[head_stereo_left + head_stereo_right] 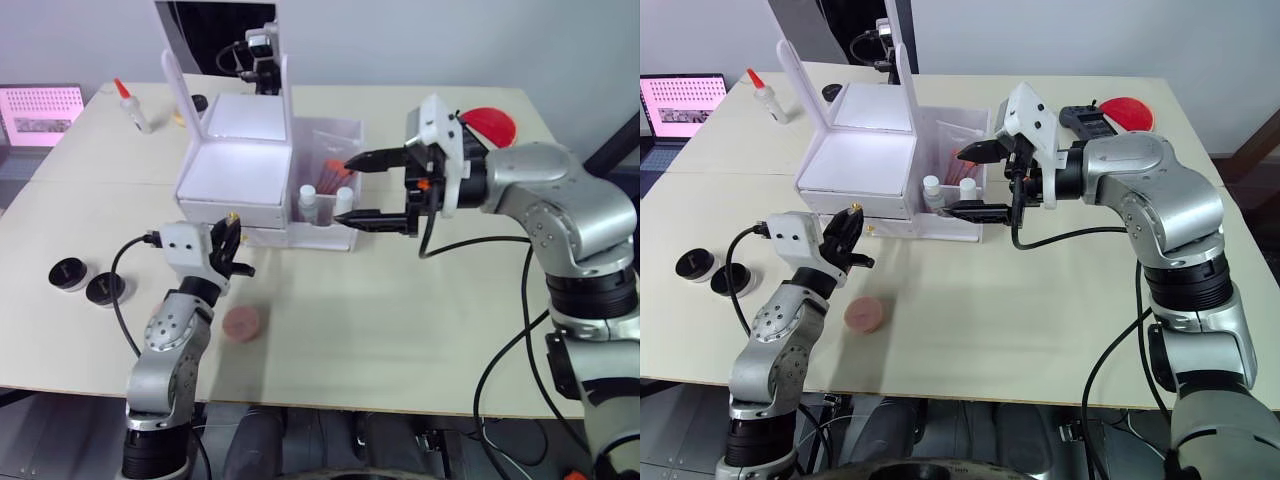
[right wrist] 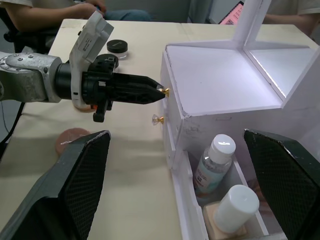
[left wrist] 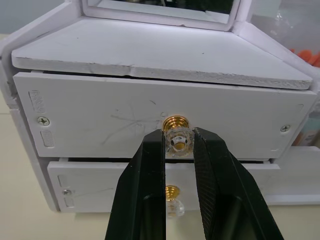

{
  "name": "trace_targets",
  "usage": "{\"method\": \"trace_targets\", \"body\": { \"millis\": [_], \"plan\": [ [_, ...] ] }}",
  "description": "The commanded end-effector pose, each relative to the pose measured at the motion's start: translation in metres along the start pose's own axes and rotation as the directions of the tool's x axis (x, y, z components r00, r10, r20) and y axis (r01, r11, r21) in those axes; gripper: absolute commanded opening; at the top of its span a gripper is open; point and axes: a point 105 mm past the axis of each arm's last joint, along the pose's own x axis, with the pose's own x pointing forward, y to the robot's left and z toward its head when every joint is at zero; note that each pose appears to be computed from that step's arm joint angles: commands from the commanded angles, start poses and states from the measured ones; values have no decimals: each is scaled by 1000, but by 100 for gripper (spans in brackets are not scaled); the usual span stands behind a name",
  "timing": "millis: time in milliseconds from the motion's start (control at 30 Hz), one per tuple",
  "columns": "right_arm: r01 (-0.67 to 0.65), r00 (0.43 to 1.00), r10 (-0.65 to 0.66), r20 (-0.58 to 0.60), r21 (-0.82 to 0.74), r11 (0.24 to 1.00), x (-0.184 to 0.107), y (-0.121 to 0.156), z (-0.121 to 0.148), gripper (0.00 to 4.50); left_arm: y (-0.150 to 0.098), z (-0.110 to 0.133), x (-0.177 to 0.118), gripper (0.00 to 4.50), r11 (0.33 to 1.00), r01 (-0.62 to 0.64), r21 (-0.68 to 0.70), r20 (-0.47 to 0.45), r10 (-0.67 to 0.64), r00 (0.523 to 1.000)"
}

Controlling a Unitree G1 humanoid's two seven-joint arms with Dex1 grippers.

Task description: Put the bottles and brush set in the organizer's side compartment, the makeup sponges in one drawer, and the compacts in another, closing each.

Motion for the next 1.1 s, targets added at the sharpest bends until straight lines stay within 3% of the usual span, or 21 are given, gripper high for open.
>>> {"method": "trace_targets", "body": {
  "millis": [33,300,900,1100],
  "plan": [
    [6,1000,-5,18,-55,998,-1,2,10,450,-2,11,0,27,1000,3,15,48,-3,999],
    [-5,1000,6,17,-49,999,2,2,7,450,-10,16,-24,27,999,27,24,48,-28,998],
    [-80,996,81,25,-33,996,14,3,5,450,-5,13,-93,27,999,-18,36,-79,21,997],
    [-93,995,94,35,-33,995,18,2,6,450,-3,9,-99,27,999,-45,21,-103,47,994]
  ]
}}
